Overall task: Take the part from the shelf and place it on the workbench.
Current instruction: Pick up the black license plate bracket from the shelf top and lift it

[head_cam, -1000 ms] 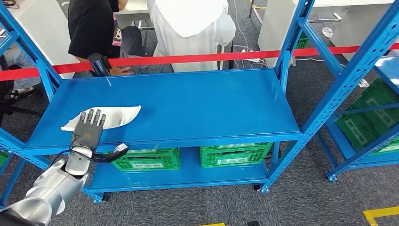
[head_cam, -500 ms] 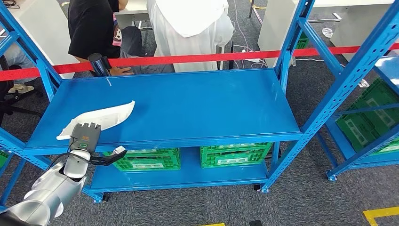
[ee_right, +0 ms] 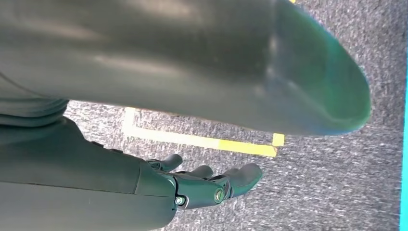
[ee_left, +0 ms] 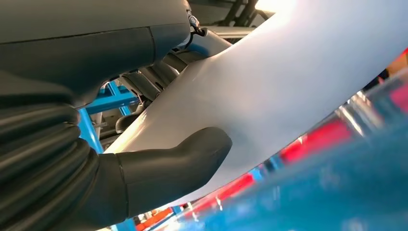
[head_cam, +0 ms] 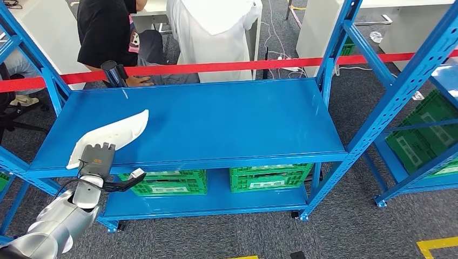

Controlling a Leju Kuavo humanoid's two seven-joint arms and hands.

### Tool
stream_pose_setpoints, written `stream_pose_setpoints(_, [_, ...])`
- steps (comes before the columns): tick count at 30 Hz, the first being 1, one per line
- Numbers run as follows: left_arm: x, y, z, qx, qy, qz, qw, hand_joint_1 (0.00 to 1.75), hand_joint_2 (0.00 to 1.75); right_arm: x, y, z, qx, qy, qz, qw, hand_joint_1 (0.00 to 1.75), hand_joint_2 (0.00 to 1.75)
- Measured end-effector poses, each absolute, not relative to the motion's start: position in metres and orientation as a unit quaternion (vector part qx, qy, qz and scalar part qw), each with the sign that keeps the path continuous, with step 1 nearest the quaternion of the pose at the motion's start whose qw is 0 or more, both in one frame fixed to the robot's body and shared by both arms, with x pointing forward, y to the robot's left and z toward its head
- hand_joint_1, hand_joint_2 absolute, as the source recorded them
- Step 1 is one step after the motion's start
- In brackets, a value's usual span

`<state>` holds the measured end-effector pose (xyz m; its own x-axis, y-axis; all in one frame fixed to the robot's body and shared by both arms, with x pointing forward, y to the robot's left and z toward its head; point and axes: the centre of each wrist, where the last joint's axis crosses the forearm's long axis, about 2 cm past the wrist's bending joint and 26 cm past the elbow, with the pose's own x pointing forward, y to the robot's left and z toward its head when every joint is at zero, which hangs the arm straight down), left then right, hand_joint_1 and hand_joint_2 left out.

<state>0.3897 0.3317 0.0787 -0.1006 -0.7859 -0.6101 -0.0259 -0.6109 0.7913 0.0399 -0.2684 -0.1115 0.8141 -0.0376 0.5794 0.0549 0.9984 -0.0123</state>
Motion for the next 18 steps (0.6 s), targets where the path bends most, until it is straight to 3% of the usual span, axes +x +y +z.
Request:
stream_pose_setpoints(10, [0.408, 0.307, 0.106, 0.601, -0.465, -0.606, 0.237, 1.75, 1.75, 0.04, -0.268, -0.111, -0.011, -0.278, -0.033, 0.96, 0.0, 0.0])
stream_pose_setpoints(18, [0.414, 0.26, 0.133, 0.504, -0.636, -0.507, 0.289, 1.75, 1.75, 0.04, -0.256, -0.111, -0.002, -0.262, -0.059, 0.963, 0.0, 0.0])
